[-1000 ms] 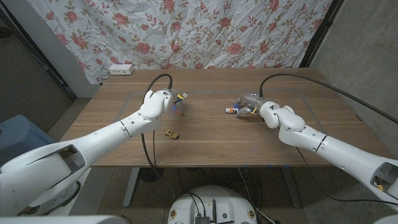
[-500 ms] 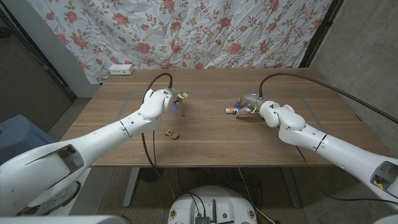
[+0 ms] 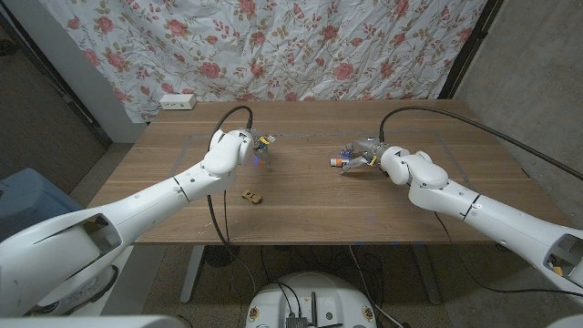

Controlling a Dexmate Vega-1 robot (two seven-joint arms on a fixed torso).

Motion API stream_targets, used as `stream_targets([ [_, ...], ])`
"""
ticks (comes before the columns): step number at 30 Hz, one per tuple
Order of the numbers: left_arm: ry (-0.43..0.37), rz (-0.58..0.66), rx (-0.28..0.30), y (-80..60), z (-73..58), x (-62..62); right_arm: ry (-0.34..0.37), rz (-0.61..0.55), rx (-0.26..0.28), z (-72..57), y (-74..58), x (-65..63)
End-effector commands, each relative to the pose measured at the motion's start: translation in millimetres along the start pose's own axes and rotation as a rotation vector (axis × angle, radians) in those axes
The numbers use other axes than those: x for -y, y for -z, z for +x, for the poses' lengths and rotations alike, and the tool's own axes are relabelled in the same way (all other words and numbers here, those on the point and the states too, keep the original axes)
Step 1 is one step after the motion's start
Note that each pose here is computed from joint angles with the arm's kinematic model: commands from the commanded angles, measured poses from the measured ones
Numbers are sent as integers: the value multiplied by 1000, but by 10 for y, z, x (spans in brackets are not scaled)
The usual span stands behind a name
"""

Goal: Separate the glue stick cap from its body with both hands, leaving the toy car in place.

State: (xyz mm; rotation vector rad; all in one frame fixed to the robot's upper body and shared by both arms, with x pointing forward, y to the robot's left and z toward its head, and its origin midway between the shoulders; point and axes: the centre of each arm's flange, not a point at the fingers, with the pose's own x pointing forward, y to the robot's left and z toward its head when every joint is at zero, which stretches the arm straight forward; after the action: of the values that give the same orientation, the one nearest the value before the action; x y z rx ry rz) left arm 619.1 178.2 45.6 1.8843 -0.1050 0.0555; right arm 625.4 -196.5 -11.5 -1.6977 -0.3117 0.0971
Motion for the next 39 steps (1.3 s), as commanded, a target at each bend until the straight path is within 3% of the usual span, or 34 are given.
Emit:
stream_targets([
  [1, 22, -24, -1, 24, -39, -42, -28, 21, 30, -19, 69, 36],
  [10, 51, -61, 20, 62, -67, -41, -42, 48, 53, -26, 94, 37],
  [14, 43, -139, 36, 137, -78, -24, -35, 76, 58, -28, 120, 42],
  [28, -116, -310, 107, 327, -100, 56, 16, 211, 114, -64, 217, 69],
  [39, -199, -450, 111, 483, -103, 96, 90, 309, 149, -92, 217, 125],
])
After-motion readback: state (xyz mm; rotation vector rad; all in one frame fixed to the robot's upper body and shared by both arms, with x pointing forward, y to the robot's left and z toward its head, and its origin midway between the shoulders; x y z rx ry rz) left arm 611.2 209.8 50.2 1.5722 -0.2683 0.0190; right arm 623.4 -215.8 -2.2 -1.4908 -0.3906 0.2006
